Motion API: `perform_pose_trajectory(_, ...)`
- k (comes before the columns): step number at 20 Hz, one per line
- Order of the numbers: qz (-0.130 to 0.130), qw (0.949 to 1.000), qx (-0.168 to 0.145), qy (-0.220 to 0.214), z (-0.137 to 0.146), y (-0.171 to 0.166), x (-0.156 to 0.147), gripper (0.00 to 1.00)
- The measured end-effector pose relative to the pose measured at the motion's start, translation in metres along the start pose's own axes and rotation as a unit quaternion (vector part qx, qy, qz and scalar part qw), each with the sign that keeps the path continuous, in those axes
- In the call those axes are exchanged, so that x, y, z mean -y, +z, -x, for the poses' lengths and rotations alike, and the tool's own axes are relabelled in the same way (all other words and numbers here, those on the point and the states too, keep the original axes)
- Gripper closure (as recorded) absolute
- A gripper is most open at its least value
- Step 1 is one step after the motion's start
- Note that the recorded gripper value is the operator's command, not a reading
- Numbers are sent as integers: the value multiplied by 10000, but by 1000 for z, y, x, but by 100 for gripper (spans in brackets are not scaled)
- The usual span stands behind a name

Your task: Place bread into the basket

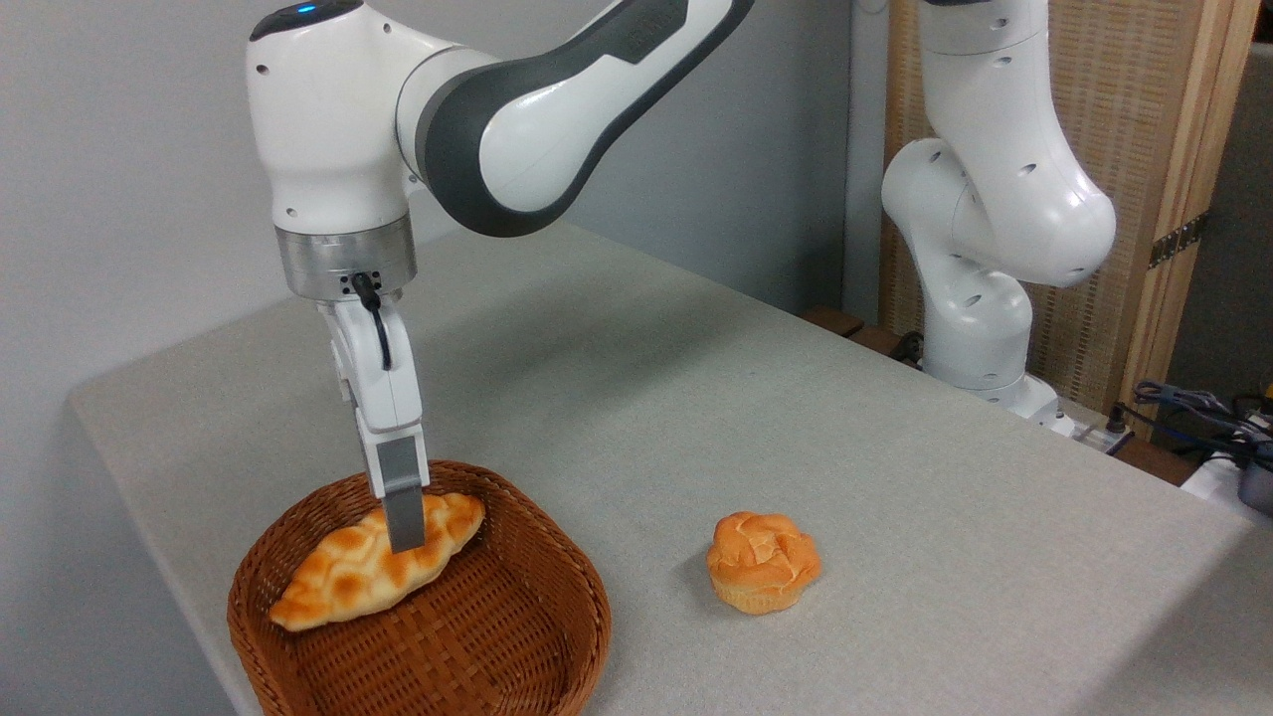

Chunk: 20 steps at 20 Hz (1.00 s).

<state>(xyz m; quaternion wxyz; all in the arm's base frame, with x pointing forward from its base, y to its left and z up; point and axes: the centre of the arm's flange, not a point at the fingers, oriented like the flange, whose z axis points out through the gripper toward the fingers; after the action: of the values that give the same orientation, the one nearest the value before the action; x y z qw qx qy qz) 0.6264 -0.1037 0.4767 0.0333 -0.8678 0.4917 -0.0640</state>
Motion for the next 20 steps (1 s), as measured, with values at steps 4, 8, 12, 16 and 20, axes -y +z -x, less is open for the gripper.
perform_pose_trajectory(4, -22, 10000, -20, -32, -1, -3, 1, 0)
perform_pose_trajectory(8, -31, 9986, -70, -523, 6, -30, 1, 0)
perform_pose_trajectory(12, 288, 9946, -66, -997, 46, -82, -1, 0)
perform_pose_trajectory(16, 606, 9907, 228, -1195, 82, -115, -12, 0)
perform_pose_trajectory(20, 691, 9880, 312, -1349, 102, -139, -7, 0)
